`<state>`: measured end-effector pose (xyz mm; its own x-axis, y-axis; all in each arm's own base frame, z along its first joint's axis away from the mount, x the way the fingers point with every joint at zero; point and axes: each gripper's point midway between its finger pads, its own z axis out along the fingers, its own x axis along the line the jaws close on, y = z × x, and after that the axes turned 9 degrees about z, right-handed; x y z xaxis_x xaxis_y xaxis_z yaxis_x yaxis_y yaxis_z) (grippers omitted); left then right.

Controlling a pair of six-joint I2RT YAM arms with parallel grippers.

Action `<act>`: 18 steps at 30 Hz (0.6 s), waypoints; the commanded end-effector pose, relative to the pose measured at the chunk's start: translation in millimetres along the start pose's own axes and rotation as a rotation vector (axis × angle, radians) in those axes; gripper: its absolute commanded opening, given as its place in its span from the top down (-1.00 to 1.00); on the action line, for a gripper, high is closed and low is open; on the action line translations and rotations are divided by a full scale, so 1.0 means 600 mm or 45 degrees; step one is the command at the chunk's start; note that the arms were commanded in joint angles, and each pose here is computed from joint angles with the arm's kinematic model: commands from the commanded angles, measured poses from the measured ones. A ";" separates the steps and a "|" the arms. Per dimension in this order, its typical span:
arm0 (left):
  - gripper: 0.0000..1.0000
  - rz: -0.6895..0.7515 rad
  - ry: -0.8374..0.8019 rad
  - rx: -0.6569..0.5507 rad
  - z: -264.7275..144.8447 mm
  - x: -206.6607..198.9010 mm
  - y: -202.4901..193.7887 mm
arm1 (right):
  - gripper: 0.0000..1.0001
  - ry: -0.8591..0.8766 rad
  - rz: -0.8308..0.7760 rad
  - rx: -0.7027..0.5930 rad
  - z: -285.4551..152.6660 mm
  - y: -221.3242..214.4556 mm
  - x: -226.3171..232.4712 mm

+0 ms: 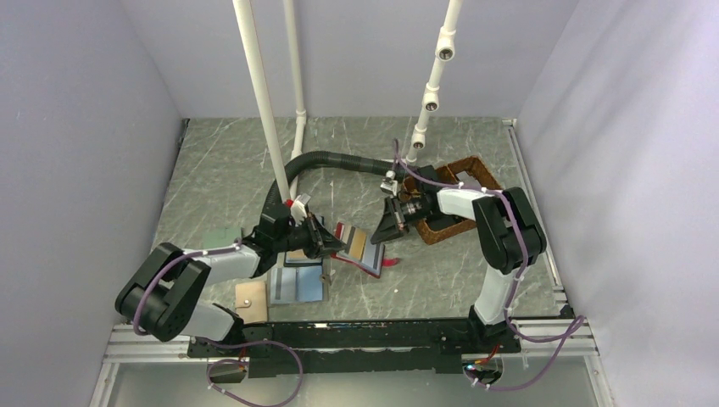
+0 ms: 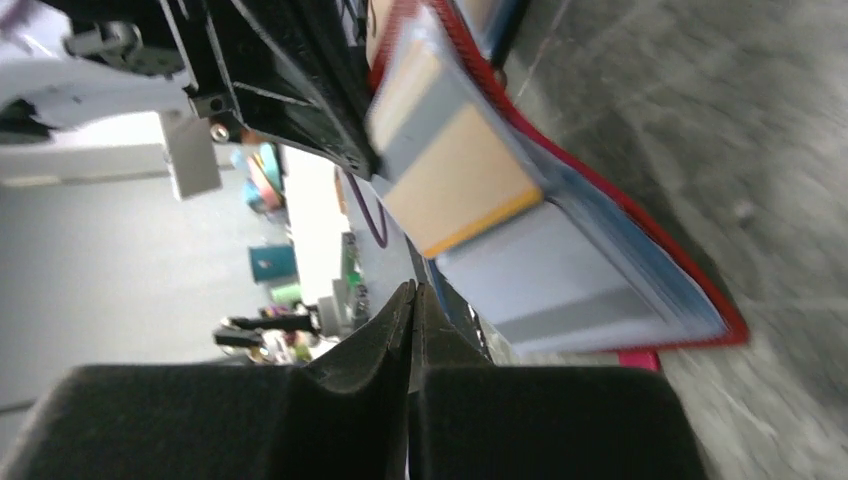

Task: Take the credit cards out of the card holder
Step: Remove the credit card from the card holder.

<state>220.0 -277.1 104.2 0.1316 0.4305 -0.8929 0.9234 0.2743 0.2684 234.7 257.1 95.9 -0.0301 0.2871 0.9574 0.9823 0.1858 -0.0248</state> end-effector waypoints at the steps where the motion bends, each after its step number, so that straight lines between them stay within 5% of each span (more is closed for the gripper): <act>1: 0.81 0.038 -0.093 0.041 0.009 -0.031 0.009 | 0.84 -0.039 -0.301 0.069 0.022 -0.009 0.047; 18: 0.45 0.061 -0.081 0.206 0.033 -0.040 -0.007 | 0.33 -0.216 -0.236 0.078 0.033 0.010 -0.012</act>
<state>217.6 -293.7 94.6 0.1117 0.4448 -0.8886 0.9674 0.1559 0.1996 229.6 273.7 75.6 -0.2014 0.4031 0.8927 0.9500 0.3023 0.0778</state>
